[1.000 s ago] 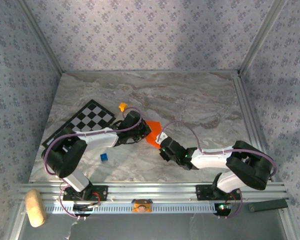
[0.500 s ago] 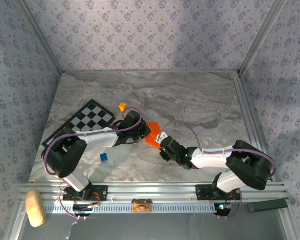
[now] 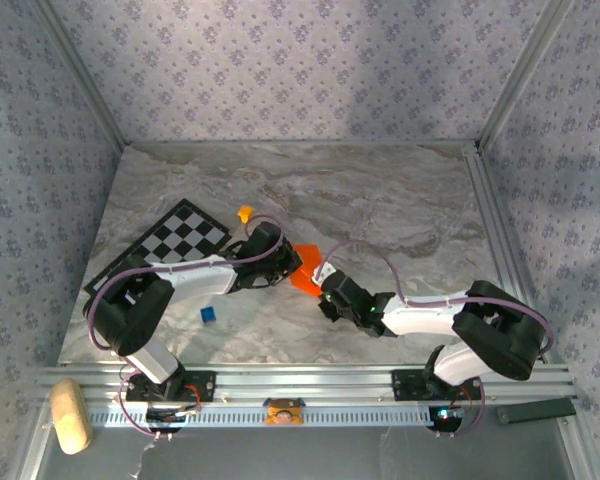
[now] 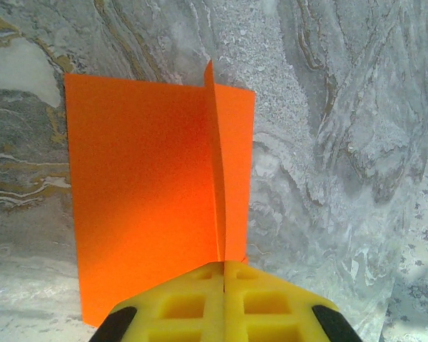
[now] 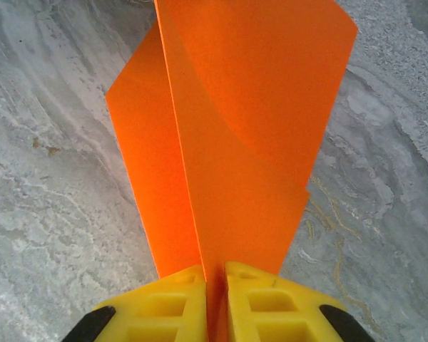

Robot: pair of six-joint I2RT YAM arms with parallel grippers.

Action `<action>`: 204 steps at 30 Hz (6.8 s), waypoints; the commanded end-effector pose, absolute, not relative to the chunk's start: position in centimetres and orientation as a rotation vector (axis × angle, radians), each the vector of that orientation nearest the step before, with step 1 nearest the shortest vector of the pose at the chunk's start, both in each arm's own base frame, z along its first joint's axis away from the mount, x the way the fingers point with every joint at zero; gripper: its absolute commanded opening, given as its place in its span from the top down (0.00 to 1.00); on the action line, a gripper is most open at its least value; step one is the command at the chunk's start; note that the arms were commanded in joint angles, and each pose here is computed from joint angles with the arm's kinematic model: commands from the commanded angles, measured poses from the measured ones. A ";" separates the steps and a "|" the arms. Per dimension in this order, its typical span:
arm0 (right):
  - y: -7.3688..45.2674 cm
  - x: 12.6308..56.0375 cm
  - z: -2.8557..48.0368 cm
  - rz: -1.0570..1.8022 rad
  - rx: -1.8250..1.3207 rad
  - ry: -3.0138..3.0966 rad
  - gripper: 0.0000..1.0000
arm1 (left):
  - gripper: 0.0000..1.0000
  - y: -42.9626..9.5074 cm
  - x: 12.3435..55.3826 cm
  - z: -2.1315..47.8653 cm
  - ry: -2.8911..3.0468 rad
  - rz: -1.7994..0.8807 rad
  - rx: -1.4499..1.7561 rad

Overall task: Fold a paper plane with a square sheet of paper (pick it up from the middle)
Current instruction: Fourth fold the wing at the center of the table.

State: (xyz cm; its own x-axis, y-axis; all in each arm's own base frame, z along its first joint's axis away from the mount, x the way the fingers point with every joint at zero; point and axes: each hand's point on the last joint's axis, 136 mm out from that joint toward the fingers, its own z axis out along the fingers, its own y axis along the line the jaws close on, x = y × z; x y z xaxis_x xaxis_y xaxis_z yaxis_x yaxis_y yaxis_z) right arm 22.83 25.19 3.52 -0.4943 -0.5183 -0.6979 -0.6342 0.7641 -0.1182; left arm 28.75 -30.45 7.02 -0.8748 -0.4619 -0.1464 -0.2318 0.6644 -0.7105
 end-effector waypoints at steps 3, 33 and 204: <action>25.3 23.1 3.4 0.202 -0.830 2.237 0.84 | 0.95 -30.3 29.1 8.6 2.536 -1.049 -0.559; 25.9 23.5 4.0 0.262 -0.796 2.233 0.83 | 0.95 -29.9 29.3 8.5 2.541 -1.028 -0.554; 25.6 23.2 0.8 1.245 -0.027 2.656 1.00 | 0.95 -26.8 26.4 0.4 2.732 -0.719 -0.705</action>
State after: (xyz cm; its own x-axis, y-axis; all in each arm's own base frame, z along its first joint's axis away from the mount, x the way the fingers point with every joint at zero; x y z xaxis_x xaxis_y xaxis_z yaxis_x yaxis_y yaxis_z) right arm 23.95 25.98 2.33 -0.9615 0.0578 -0.2688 -0.1758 0.6224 0.7627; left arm 27.89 -28.90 2.12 -0.8702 -0.4811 -0.1060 -0.3307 0.7299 -0.5983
